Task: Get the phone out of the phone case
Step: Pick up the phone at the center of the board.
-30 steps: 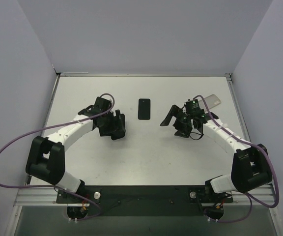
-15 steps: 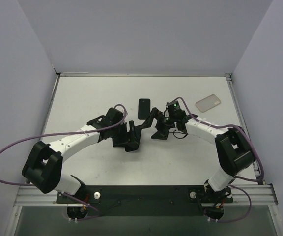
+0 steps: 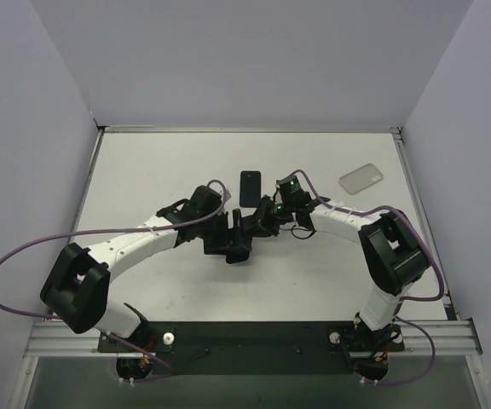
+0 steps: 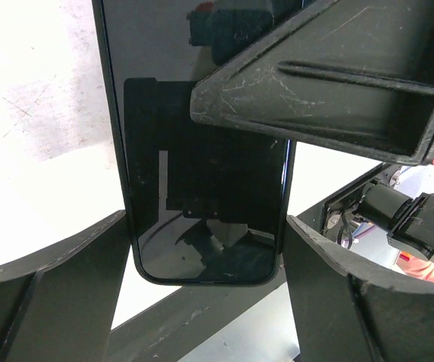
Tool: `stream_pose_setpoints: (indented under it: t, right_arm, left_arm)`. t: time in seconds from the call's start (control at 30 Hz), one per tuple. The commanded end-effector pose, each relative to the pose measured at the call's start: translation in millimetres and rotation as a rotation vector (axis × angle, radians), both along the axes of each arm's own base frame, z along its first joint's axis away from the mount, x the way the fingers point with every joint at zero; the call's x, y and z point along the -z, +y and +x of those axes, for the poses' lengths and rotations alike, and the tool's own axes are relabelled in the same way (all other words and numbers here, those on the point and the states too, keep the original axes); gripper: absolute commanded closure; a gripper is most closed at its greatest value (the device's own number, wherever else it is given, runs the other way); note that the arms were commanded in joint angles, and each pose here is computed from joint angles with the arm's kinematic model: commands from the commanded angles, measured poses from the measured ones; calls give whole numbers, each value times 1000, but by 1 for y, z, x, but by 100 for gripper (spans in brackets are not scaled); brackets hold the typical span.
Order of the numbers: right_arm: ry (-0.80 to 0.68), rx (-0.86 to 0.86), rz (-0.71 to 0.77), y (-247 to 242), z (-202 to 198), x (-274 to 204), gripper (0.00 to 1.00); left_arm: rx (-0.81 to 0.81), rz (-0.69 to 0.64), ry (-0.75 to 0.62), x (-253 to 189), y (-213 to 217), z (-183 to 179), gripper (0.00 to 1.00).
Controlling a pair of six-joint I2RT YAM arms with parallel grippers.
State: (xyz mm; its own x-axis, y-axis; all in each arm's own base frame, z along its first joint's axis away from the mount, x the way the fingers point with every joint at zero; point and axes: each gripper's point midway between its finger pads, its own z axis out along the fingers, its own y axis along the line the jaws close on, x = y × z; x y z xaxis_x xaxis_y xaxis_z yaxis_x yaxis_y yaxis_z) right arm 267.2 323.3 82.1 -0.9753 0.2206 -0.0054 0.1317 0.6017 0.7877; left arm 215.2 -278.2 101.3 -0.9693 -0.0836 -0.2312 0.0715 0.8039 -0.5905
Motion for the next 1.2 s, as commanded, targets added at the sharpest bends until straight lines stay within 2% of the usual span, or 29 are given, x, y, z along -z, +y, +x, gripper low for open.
stream_pose_setpoints:
  t: [0.0,0.07,0.1,0.17,0.3,0.37,0.4,0.43,0.57,0.6,0.73,0.77,0.8,0.87,0.9,0.97,1.0,1.17]
  right_arm:
    - [-60,-29,75,8,10,-29,100]
    - [-69,-30,91,6,11,-35,100]
    - [-73,-20,99,2,15,-37,100]
    - [-78,-18,142,-2,16,-47,100]
    - [-115,-7,256,-14,18,-71,100]
    - [-142,-5,289,-21,20,-79,100]
    - [-145,-28,319,-22,17,-85,100]
    - [-161,-31,340,-24,18,-90,100]
    - [-213,-61,478,-23,12,-119,100]
    - [-219,-79,511,-23,10,-125,100]
    - [-246,-105,676,-20,6,-158,100]
    - [-316,-131,735,-20,5,-169,100]
    - [-260,-120,780,-20,5,-178,100]
    - [-291,-137,851,-21,5,-186,100]
    - [-261,-136,866,-20,5,-187,100]
    - [-277,-168,858,-18,1,-185,100]
    - [-281,-178,854,-18,-1,-185,100]
    - [-294,-188,826,-18,-5,-178,100]
  left_arm:
    - [24,-135,-129,-54,-24,19,35]
    - [37,-142,-139,-63,-24,18,13]
    - [54,-154,-144,-68,-25,15,8]
    - [65,-176,-160,-83,-23,14,6]
    - [49,-304,-148,-111,-5,16,5]
    - [34,-396,-192,-133,2,20,6]
    - [20,-436,-157,-132,8,18,6]
    - [-14,-475,-201,-142,17,29,6]
    - [-53,-579,-159,-142,25,40,6]
    - [-41,-616,-193,-149,22,45,6]
    - [-51,-678,-158,-140,17,54,6]
    - [-58,-696,-136,-139,16,55,7]
    - [-52,-719,-152,-143,14,58,9]
    - [-70,-754,-93,-135,12,59,12]
    - [-59,-783,-121,-139,10,63,13]
    - [-76,-828,-83,-141,8,63,16]
    - [-59,-861,-119,-150,8,64,17]
    - [-65,-893,-126,-154,4,68,24]
